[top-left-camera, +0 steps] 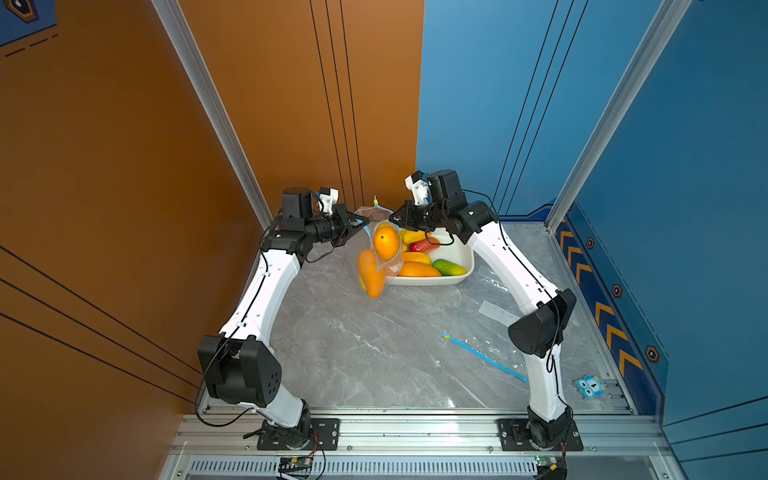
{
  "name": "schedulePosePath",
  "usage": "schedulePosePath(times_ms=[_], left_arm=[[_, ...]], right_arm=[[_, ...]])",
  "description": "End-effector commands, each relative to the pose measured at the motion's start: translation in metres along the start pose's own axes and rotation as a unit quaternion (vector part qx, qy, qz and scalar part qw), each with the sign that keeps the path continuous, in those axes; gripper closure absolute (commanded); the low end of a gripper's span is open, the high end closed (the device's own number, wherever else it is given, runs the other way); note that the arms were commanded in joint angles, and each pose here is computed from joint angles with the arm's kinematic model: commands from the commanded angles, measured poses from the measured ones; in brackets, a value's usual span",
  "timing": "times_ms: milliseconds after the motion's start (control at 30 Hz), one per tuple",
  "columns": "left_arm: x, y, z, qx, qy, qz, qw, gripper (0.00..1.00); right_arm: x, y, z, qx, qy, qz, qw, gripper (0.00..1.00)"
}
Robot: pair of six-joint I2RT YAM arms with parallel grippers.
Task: Place the mango in a zip-top bag and seal the zipper
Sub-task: Open the zipper of the food storage bag.
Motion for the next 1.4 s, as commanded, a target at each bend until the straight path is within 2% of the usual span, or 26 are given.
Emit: schedulePosePath(times_ms=[0, 100, 200, 300, 400, 500, 567, 633, 667, 700, 733, 800, 867, 933, 967, 1033, 1067, 1133, 1200, 1267, 1367], left_arm=[[-0.018, -0.003, -0.012, 0.034, 0.002, -0.034, 0.999, 1.0], [-0.028, -0.001, -0.02, 0.052, 0.003, -0.05, 0.997, 1.0], [-0.035, 0.004, -0.026, 0.063, 0.004, -0.059, 0.996, 1.0], [-0.038, 0.017, -0.037, 0.087, 0.018, -0.047, 0.995, 1.0], [-0.045, 0.022, -0.049, 0.11, 0.023, -0.057, 0.992, 1.0], [-0.052, 0.019, -0.054, 0.091, 0.033, -0.06, 0.993, 1.0], [-0.058, 0.02, -0.061, 0.1, 0.036, -0.07, 0.992, 1.0], [-0.059, 0.013, -0.051, 0.093, 0.015, -0.09, 0.991, 1.0], [-0.057, 0.01, -0.043, 0.071, 0.014, -0.084, 0.994, 1.0], [-0.054, 0.01, -0.039, 0.055, 0.022, -0.065, 0.996, 1.0], [-0.053, 0.013, -0.038, 0.057, 0.025, -0.055, 0.997, 1.0], [-0.054, 0.012, -0.027, 0.057, 0.003, -0.077, 0.995, 1.0], [-0.057, 0.007, -0.02, 0.049, -0.008, -0.089, 0.995, 1.0], [-0.06, 0.004, -0.012, 0.048, -0.02, -0.102, 0.993, 1.0], [-0.062, 0.003, -0.006, 0.037, -0.028, -0.108, 0.993, 1.0], [-0.067, 0.004, 0.002, 0.014, -0.026, -0.105, 0.994, 1.0], [-0.075, 0.007, -0.002, 0.009, -0.02, -0.111, 0.994, 1.0], [-0.099, 0.009, -0.028, 0.062, -0.016, -0.157, 0.985, 1.0], [-0.126, 0.002, -0.041, 0.075, -0.015, -0.205, 0.976, 1.0], [-0.141, -0.006, -0.042, 0.064, -0.009, -0.215, 0.975, 1.0], [-0.144, -0.009, -0.035, 0.057, -0.013, -0.217, 0.974, 1.0]], right_arm=[[-0.027, 0.004, -0.005, -0.003, 0.04, 0.018, 0.999, 1.0], [-0.05, -0.004, 0.004, -0.02, 0.044, -0.005, 0.999, 0.99], [-0.051, -0.008, -0.007, -0.011, 0.06, -0.008, 0.998, 1.0], [-0.054, -0.002, 0.003, -0.018, 0.037, 0.005, 0.999, 1.0], [-0.059, -0.014, 0.008, -0.025, 0.046, -0.029, 0.998, 1.0], [-0.066, -0.024, 0.018, -0.014, 0.005, -0.034, 0.999, 1.0], [-0.065, -0.025, 0.023, -0.028, 0.01, -0.045, 0.999, 1.0], [-0.066, -0.033, 0.015, 0.004, 0.014, -0.053, 0.998, 1.0], [-0.072, -0.034, 0.02, 0.02, -0.007, -0.048, 0.999, 1.0], [-0.074, -0.029, 0.034, 0.011, -0.034, -0.037, 0.999, 1.0], [-0.083, -0.026, 0.051, -0.016, -0.033, -0.049, 0.998, 1.0], [-0.094, -0.025, 0.057, -0.055, 0.012, -0.086, 0.995, 1.0], [-0.085, -0.03, 0.034, -0.037, 0.04, -0.087, 0.995, 1.0], [-0.063, -0.027, 0.009, -0.003, 0.037, -0.05, 0.998, 1.0], [-0.053, -0.019, 0.006, -0.008, 0.039, -0.033, 0.999, 1.0], [-0.038, 0.001, 0.026, -0.043, 0.011, -0.001, 0.999, 1.0], [-0.034, 0.009, 0.045, -0.053, -0.027, 0.012, 0.998, 1.0], [-0.016, 0.019, 0.071, -0.045, -0.112, 0.04, 0.992, 1.0], [-0.013, 0.015, 0.093, -0.045, -0.165, 0.031, 0.985, 1.0], [-0.014, 0.01, 0.107, -0.044, -0.194, 0.019, 0.98, 1.0], [-0.02, 0.001, 0.131, -0.042, -0.247, -0.001, 0.968, 1.0]])
Point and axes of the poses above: each gripper's point midway between its finger pads, its own x axis out along the fingers, its own z axis along the line the jaws close on, y = z × x, the point moved 4 cm from there along -x, back along the fingers, and after that the axes turned 1 degree about -x, right-handed, at the moved point
